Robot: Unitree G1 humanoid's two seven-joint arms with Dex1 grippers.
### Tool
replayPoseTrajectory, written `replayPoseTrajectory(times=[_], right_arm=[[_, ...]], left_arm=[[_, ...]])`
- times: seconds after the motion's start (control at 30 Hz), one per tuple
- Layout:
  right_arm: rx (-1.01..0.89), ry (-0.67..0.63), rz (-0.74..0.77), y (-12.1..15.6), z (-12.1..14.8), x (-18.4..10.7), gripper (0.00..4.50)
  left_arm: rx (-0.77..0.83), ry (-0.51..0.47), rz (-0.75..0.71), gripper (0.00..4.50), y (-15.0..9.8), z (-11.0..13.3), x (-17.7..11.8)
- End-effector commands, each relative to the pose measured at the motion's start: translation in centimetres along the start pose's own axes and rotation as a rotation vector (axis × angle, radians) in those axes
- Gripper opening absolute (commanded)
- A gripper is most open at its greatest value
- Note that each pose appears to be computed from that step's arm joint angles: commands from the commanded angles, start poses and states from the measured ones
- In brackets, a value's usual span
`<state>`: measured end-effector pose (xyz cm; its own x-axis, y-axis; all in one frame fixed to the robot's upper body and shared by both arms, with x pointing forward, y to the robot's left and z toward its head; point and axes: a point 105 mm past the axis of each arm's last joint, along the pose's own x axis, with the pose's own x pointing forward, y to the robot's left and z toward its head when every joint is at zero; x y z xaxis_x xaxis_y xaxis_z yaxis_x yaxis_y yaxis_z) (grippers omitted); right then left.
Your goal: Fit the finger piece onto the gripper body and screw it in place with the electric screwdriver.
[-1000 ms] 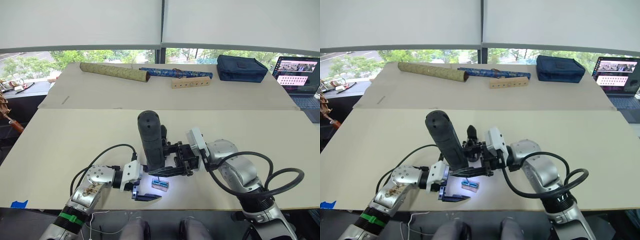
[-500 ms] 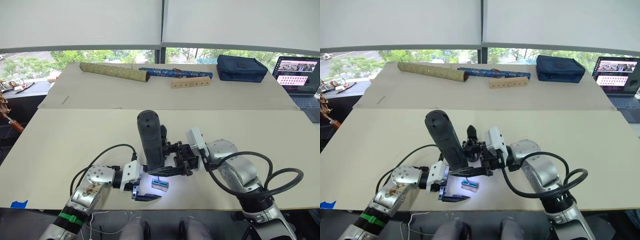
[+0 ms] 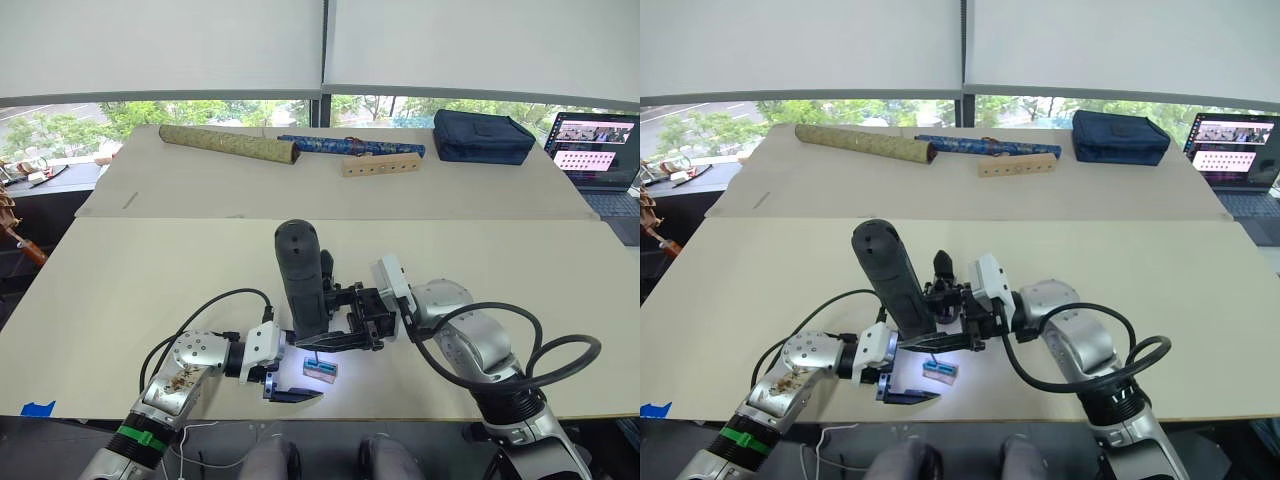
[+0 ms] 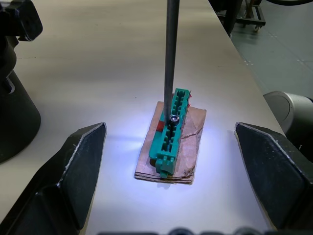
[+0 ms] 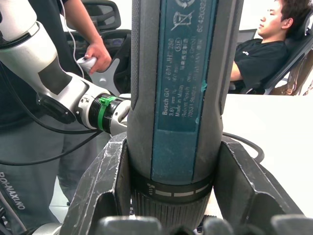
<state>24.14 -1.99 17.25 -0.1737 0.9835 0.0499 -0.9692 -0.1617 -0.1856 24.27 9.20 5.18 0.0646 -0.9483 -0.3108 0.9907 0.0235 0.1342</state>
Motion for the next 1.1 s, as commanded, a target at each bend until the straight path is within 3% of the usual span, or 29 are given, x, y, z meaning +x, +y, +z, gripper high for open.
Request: replayPoseTrajectory(times=[0.03,1.1], right_arm=[[-0.072,-0.036,0.013,-0.01,1.46,0.13,1.92],[-0.107,-0.023,0.000,-0.16,1.32,0.06,1.92]], left_arm=[[-0.085,0.058,-0.007,4.47,-1.04,-2.47,0.17],[-0.083,0.064,-0.007,4.47,-1.05,-3.43,0.08]])
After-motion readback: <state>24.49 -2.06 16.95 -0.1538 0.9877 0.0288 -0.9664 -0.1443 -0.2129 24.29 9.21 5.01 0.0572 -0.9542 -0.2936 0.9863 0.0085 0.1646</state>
